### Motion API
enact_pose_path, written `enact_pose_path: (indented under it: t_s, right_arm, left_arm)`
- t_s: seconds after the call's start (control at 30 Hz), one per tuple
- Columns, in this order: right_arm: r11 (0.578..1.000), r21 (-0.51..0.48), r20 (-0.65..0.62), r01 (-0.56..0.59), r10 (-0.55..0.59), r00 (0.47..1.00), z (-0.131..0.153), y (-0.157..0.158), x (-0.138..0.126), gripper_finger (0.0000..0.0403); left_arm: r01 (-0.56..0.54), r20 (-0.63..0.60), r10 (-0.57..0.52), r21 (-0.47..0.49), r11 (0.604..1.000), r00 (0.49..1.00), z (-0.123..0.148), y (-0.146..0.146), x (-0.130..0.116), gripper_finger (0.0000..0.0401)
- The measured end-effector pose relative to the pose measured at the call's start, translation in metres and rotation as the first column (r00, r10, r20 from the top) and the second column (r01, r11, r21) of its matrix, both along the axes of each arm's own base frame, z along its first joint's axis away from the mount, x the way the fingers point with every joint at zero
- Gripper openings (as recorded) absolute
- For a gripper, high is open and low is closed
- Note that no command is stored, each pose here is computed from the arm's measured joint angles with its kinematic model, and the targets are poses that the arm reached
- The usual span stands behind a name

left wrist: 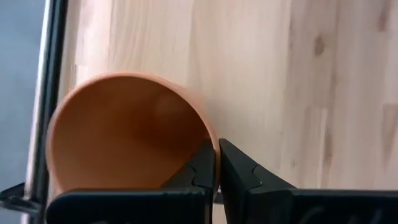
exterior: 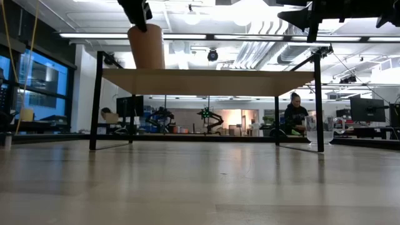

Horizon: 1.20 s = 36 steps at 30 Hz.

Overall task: Stack small to large cups/mugs on shelf
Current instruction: Put the brown cup on the shelf

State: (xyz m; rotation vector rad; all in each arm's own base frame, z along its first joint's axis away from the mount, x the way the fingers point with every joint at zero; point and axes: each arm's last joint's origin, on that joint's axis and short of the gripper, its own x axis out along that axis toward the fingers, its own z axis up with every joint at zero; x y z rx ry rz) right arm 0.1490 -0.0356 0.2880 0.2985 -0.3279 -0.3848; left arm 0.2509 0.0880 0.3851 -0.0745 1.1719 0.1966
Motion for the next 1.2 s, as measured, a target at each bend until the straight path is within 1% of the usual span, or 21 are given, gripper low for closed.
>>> enact_pose_path:
  t_s: [0.07, 0.13, 0.23, 0.3, 0.37, 0.43, 0.5, 0.53, 0.57, 0.63, 0.73, 0.9, 0.97, 1.03, 1.2]
  right_arm:
    - [1.000, 0.000, 0.000, 0.000, 0.000, 1.000, 0.000, 0.000, 0.000, 0.0167]
    - [1.000, 0.000, 0.001, 0.000, 0.000, 1.000, 0.000, 0.000, 0.000, 0.0167]
    - [1.000, 0.000, 0.000, 0.000, 0.000, 1.000, 0.000, 0.000, 0.000, 0.0167]
    - [1.000, 0.000, 0.000, 0.001, -0.001, 1.000, 0.000, 0.000, 0.000, 0.0167]
    - [1.000, -0.002, -0.001, 0.001, -0.001, 1.000, 0.000, 0.000, 0.000, 0.0167]
    - [1.000, 0.000, 0.000, 0.001, -0.001, 1.000, 0.000, 0.000, 0.000, 0.0167]
    - [1.000, 0.000, -0.001, 0.001, -0.001, 1.000, 0.000, 0.000, 0.000, 0.0167]
    - [1.000, 0.000, 0.000, 0.001, -0.001, 1.000, 0.000, 0.000, 0.000, 0.0167]
    - [1.000, 0.000, 0.000, 0.001, -0.001, 1.000, 0.000, 0.000, 0.000, 0.0167]
    - [1.000, -0.002, -0.002, 0.002, -0.002, 1.000, 0.000, 0.000, 0.000, 0.0167]
    - [1.000, -0.002, -0.002, 0.002, -0.002, 1.000, 0.000, 0.000, 0.000, 0.0167]
    - [1.000, 0.000, 0.000, 0.002, -0.002, 1.000, 0.000, 0.000, 0.000, 0.0167]
    - [1.000, 0.000, 0.000, 0.002, -0.002, 1.000, 0.000, 0.000, 0.000, 0.0167]
    - [1.000, 0.000, 0.000, 0.002, -0.002, 1.000, 0.000, 0.000, 0.000, 0.0167]
    - [1.000, 0.000, 0.000, 0.001, -0.001, 1.000, 0.000, 0.000, 0.000, 0.0167]
  left_arm:
    - [0.007, 0.033, -0.008, 0.010, 1.000, 0.999, 0.013, -0.002, -0.002, 0.0000]
    - [0.009, 0.066, -0.011, 0.021, 1.000, 0.998, 0.032, -0.005, -0.008, 0.0000]
    - [-0.003, 0.060, 0.002, 0.031, 1.000, 0.998, 0.052, -0.004, -0.012, 0.0000]
    - [-0.027, 0.044, 0.026, 0.031, 0.999, 0.999, 0.059, 0.004, -0.008, 0.0000]
    - [-0.044, 0.079, 0.040, 0.042, 0.998, 0.996, 0.063, 0.011, 0.000, 0.0000]
    - [-0.054, 0.059, 0.051, 0.053, 0.997, 0.997, 0.062, 0.020, 0.005, 0.0000]
    - [-0.110, 0.048, 0.106, 0.092, 0.990, 0.993, 0.058, 0.031, 0.013, 0.0000]
    - [-0.138, 0.023, 0.136, 0.082, 0.987, 0.990, 0.053, 0.036, 0.016, 0.0000]
    - [-0.160, 0.008, 0.160, 0.061, 0.985, 0.987, 0.049, 0.041, 0.017, 0.0000]
    - [-0.219, 0.023, 0.218, 0.019, 0.976, 0.976, 0.047, 0.048, 0.017, 0.0000]
    - [-0.289, 0.044, 0.294, -0.084, 0.954, 0.955, 0.048, 0.050, 0.012, 0.0000]
    - [-0.389, 0.080, 0.412, -0.204, 0.898, 0.908, 0.056, 0.045, 0.003, 0.0000]
    - [-0.411, 0.079, 0.433, -0.201, 0.889, 0.898, 0.057, 0.043, -0.001, 0.0000]
    - [-0.441, 0.061, 0.456, -0.173, 0.881, 0.888, 0.053, 0.043, -0.002, 0.0000]
    - [-0.460, -0.030, 0.462, -0.166, 0.872, 0.886, 0.032, 0.045, 0.001, 0.0000]
